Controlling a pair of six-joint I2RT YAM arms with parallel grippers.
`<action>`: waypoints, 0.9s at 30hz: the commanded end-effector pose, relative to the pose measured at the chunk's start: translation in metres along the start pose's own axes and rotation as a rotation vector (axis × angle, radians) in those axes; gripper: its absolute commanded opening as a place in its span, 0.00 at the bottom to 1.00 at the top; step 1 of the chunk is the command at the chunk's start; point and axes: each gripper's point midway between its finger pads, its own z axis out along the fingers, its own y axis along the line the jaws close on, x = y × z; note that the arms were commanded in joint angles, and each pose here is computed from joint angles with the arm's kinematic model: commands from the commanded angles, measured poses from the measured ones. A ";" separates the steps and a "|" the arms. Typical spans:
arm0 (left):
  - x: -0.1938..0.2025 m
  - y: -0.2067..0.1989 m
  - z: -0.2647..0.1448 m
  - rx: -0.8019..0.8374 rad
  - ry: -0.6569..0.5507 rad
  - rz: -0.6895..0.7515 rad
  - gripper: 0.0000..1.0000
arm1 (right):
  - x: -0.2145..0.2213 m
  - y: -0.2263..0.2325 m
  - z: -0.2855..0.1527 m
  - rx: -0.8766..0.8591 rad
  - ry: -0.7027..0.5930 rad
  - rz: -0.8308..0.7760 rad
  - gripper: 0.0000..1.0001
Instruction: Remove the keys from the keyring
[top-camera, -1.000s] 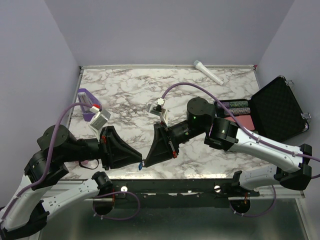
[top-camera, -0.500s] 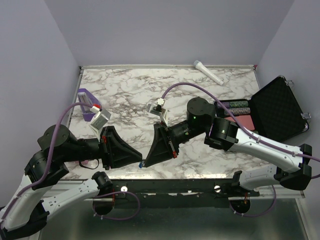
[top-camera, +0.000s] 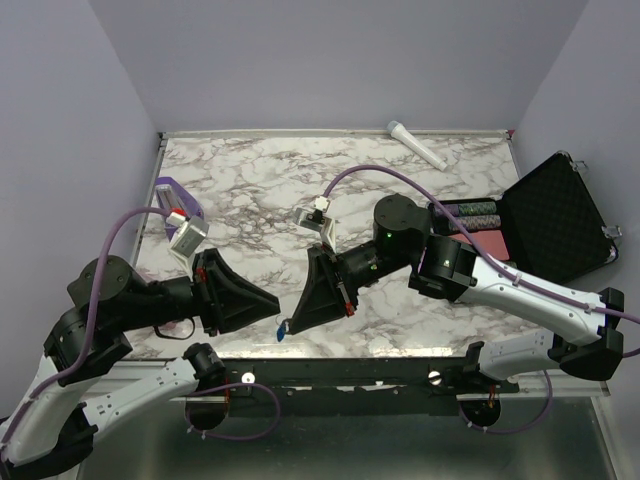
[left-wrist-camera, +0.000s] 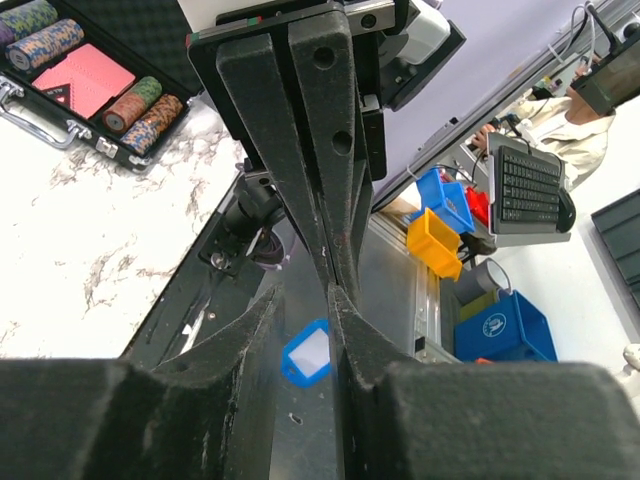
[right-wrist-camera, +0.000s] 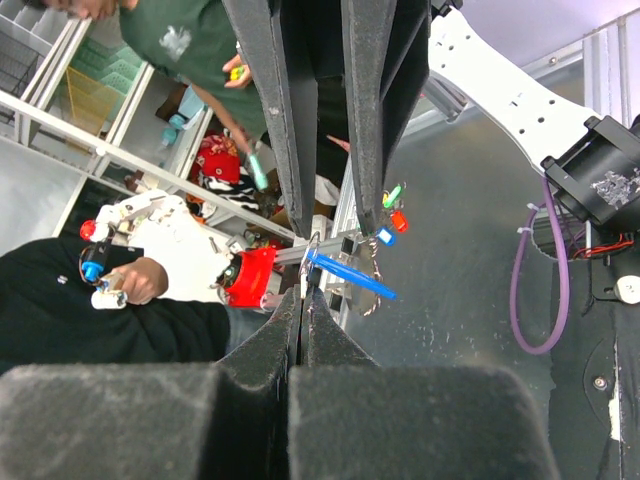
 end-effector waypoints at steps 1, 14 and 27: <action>0.004 -0.004 0.003 0.040 0.012 -0.005 0.31 | -0.005 0.007 -0.004 0.002 -0.021 -0.031 0.01; 0.009 -0.006 0.009 0.068 0.063 0.000 0.29 | -0.004 0.007 -0.004 0.002 -0.018 -0.032 0.01; -0.005 -0.006 0.000 0.025 -0.009 0.036 0.55 | -0.004 0.006 -0.004 0.008 -0.010 -0.026 0.01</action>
